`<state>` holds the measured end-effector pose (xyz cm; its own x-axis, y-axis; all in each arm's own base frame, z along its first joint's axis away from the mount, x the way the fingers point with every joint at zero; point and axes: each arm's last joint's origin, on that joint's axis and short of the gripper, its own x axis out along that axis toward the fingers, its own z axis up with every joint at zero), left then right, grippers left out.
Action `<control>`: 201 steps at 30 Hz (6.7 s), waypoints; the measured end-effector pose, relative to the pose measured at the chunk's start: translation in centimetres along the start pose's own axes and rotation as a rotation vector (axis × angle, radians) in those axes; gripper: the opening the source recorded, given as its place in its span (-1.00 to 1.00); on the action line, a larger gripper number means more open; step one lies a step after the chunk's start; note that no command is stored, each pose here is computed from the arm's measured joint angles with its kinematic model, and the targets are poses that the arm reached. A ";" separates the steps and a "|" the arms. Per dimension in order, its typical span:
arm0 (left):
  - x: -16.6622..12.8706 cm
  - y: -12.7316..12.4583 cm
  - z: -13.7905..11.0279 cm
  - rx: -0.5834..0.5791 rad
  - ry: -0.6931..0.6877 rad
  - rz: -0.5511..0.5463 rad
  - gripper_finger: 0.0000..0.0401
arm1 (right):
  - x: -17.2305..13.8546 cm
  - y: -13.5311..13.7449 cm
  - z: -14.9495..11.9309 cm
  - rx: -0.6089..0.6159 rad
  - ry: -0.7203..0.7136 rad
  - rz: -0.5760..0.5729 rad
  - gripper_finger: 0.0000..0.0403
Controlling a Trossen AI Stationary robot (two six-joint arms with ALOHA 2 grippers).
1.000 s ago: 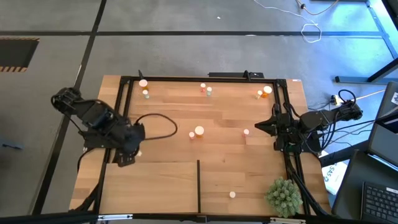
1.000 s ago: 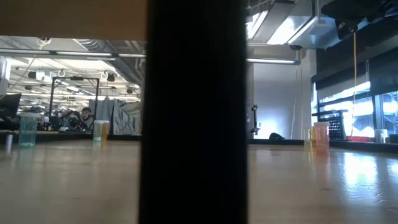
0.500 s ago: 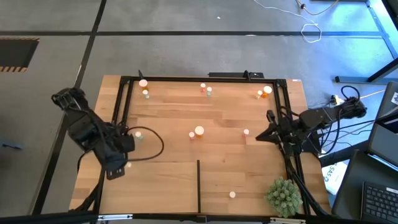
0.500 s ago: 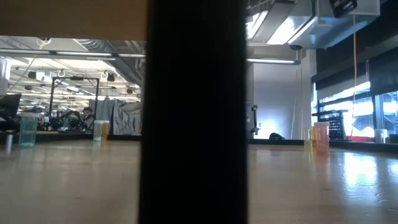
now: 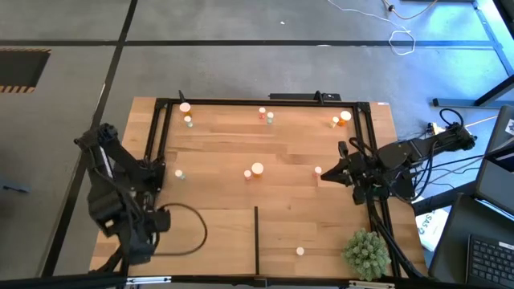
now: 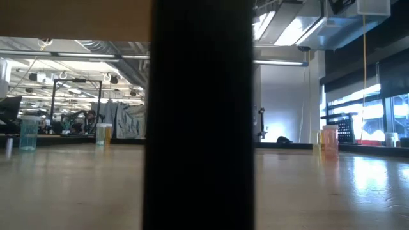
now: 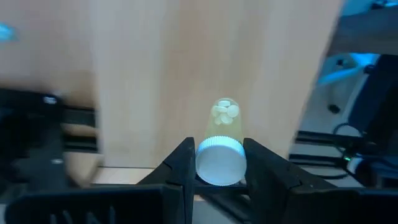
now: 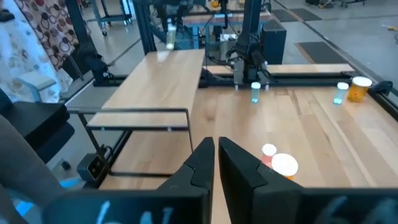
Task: Pick and place medicine bottles onto shelf by color
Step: Put the left yellow pill bottle on the shelf, then put the right pink pill bottle on the shelf
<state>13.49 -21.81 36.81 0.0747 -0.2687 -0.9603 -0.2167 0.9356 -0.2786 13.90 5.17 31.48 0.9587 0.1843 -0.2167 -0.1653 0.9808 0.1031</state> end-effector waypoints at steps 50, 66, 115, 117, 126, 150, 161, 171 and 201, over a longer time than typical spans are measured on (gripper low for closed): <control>4.5 -4.5 -4.2 -0.157 -0.009 0.019 -0.52 | 0.1 0.0 0.0 -0.050 -0.006 0.001 -0.87; 4.5 -4.5 -4.2 -0.176 -0.015 0.021 -0.52 | 0.1 0.0 0.0 -0.053 -0.005 0.003 -0.86; 4.6 -4.0 -4.3 -0.346 0.025 0.076 -0.34 | 0.1 0.0 0.0 -0.053 -0.004 0.002 -0.87; 4.6 -4.0 -4.3 -0.355 0.024 0.079 -0.32 | 0.1 0.0 0.0 -0.053 -0.004 0.002 -0.87; 4.6 -3.9 -4.3 -0.381 0.023 0.081 -0.16 | 0.1 0.0 0.0 -0.053 -0.004 0.002 -0.87; 2.7 -4.1 -3.7 -0.399 0.037 0.015 -0.03 | 0.1 0.0 0.0 -0.053 -0.004 0.002 -0.87; 0.1 -3.7 -3.7 -0.393 0.007 0.036 -0.03 | 0.1 0.0 0.0 -0.053 -0.004 0.002 -0.87; -2.2 -2.1 -0.8 -0.363 -0.186 0.031 -0.03 | 0.1 0.0 0.0 -0.053 -0.004 0.002 -0.87; -5.9 10.5 15.4 -0.474 -0.552 0.394 -0.03 | 0.1 0.0 0.0 -0.053 -0.004 0.002 -0.87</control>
<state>25.75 -6.85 39.77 0.3480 0.3258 -0.8791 -0.7051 0.7089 -0.0164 14.04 5.24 31.46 0.9591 0.1866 -0.2128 -0.1796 0.9824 0.0516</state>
